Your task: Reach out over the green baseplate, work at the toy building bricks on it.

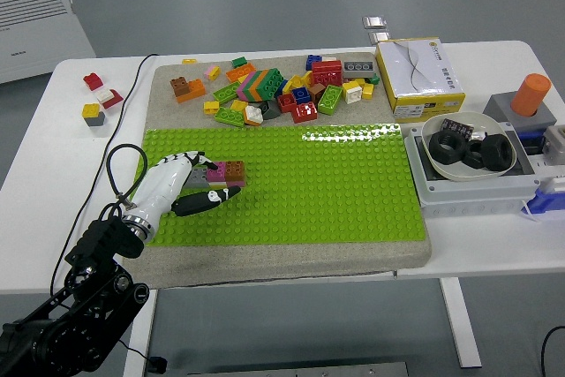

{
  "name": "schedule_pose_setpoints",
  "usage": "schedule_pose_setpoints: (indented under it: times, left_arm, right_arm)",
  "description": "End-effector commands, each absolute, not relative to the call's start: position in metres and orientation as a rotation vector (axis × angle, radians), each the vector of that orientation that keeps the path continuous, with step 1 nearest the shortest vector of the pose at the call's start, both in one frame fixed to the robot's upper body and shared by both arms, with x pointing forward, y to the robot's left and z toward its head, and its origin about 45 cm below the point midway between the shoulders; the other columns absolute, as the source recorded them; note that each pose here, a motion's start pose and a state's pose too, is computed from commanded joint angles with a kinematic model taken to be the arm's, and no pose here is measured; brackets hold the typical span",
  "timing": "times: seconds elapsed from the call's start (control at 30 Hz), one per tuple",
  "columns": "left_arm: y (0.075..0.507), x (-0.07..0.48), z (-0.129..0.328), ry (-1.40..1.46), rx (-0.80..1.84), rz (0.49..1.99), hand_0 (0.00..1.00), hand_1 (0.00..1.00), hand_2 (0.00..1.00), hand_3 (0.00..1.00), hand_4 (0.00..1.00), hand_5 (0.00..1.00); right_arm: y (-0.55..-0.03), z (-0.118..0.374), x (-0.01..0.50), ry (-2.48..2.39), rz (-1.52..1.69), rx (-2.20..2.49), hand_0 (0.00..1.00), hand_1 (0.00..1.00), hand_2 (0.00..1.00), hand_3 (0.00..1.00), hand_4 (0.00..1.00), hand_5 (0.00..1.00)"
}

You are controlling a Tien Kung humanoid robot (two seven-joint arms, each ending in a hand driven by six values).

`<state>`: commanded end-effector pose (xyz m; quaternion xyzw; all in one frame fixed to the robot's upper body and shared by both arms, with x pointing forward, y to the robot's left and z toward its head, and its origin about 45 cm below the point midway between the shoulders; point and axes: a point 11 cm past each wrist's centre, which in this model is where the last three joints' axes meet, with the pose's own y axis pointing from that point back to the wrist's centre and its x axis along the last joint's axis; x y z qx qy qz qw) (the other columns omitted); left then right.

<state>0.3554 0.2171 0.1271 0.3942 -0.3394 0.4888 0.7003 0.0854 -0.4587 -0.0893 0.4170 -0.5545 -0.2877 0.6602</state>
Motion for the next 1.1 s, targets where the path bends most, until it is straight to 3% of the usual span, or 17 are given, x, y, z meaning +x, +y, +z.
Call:
schedule_pose_setpoints:
  times: [0.27, 0.3, 1.1]
  left_arm:
    - [0.218, 0.35, 0.137, -0.74, 0.815, 1.136, 0.968, 0.928, 0.9, 0.667, 0.991, 0.827]
    - [0.217, 0.35, 0.139, -0.74, 0.806, 1.142, 0.966, 0.927, 0.905, 0.709, 0.99, 0.818]
    - [0.226, 0.332, 0.154, -0.704, 0.704, 1.223, 0.958, 0.918, 0.904, 0.721, 0.981, 0.803]
  right_arm:
    - [-0.457, -0.09, 0.083, -1.251, -0.658, 0.943, 0.669, 0.647, 0.737, 0.759, 0.787, 0.986]
    - [-0.457, -0.09, 0.083, -1.25, -0.658, 0.943, 0.669, 0.647, 0.737, 0.759, 0.788, 0.988]
    - [-0.44, -0.099, 0.075, -1.228, -0.679, 0.967, 0.669, 0.662, 0.741, 0.757, 0.787, 0.989]
